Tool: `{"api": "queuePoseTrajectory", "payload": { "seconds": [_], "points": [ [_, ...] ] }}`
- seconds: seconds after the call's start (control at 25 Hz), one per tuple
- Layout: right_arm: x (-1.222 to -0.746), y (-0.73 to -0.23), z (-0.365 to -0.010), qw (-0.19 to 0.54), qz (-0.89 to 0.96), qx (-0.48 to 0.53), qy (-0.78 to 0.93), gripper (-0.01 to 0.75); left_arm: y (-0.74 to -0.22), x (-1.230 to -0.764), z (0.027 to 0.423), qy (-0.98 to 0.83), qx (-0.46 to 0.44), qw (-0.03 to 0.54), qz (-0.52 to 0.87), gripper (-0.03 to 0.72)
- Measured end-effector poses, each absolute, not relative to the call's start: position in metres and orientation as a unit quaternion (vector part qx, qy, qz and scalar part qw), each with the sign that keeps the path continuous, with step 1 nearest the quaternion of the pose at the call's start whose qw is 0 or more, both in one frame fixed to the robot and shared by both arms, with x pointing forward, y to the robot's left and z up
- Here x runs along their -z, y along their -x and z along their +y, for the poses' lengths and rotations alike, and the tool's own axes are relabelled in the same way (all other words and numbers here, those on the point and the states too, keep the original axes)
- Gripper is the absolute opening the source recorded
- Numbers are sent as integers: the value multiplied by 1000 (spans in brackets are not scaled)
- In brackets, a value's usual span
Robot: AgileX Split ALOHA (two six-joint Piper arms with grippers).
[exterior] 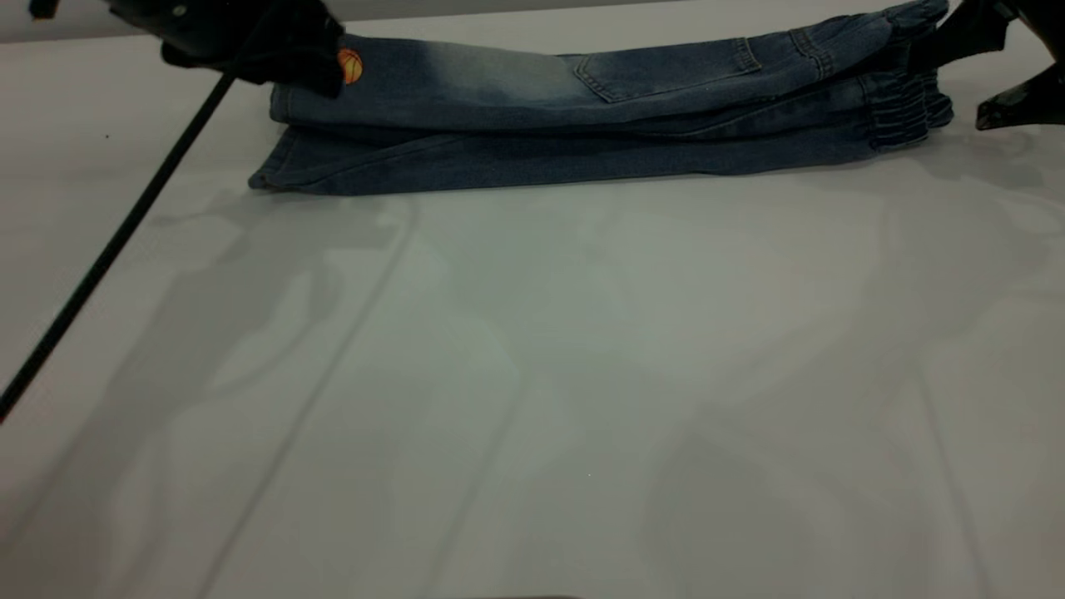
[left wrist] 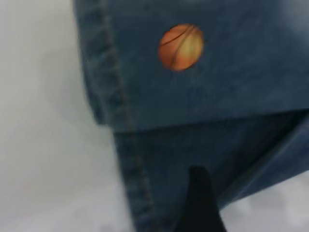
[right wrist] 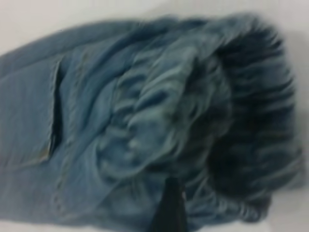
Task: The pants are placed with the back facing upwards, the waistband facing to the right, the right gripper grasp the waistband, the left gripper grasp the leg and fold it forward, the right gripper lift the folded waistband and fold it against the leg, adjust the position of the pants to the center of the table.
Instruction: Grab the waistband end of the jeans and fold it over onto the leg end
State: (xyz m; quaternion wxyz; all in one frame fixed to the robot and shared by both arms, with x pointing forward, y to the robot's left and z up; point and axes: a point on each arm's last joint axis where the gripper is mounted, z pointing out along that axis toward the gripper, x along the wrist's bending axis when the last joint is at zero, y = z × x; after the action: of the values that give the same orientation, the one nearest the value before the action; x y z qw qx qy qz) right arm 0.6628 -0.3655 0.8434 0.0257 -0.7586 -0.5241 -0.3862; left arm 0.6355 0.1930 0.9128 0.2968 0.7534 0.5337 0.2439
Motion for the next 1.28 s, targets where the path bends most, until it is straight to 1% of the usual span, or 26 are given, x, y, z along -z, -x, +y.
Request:
{"api": "queuePoseTrajectory", "payload": {
  "seconds": [0.08,0.16,0.28,0.36,0.44,0.64,0.76,0.84,0.92,1.08,1.16,1.28],
  "points": [
    [-844,-665,-365,20,-522,400,753,596,-633,-913,182,-758,-234,300,529,503],
    [-845,-666,-362,29,-530,420,736,594,-630,-914,173,-763,-229,302,523,503],
    [-851,-666,-353,65,-536,463,703,594,-628,-911,166,-769,-225,303,517,503],
    [-858,-665,-346,97,-533,495,679,594,-628,-909,166,-769,-222,301,518,503],
    [-862,-665,-342,115,-527,513,668,594,-629,-909,166,-768,-223,302,518,503],
    [-860,-668,-333,110,-522,508,676,594,-629,-909,166,-767,-227,304,518,503],
    [-855,-672,-318,116,-515,510,679,594,-630,-910,166,-765,-229,306,518,503],
    [-852,-678,-309,97,-516,523,672,594,-630,-910,166,-765,-229,306,518,503],
    [-856,-690,-305,58,-542,538,643,594,-630,-910,166,-765,-229,306,518,503],
    [-892,-720,-308,-12,-571,587,574,594,-630,-910,166,-765,-229,306,518,503],
    [-909,-729,-310,-24,-567,607,556,594,-630,-910,166,-765,-229,306,518,503],
    [-913,-731,-310,-7,-557,607,566,594,-630,-910,166,-765,-229,306,518,503]
  ]
}}
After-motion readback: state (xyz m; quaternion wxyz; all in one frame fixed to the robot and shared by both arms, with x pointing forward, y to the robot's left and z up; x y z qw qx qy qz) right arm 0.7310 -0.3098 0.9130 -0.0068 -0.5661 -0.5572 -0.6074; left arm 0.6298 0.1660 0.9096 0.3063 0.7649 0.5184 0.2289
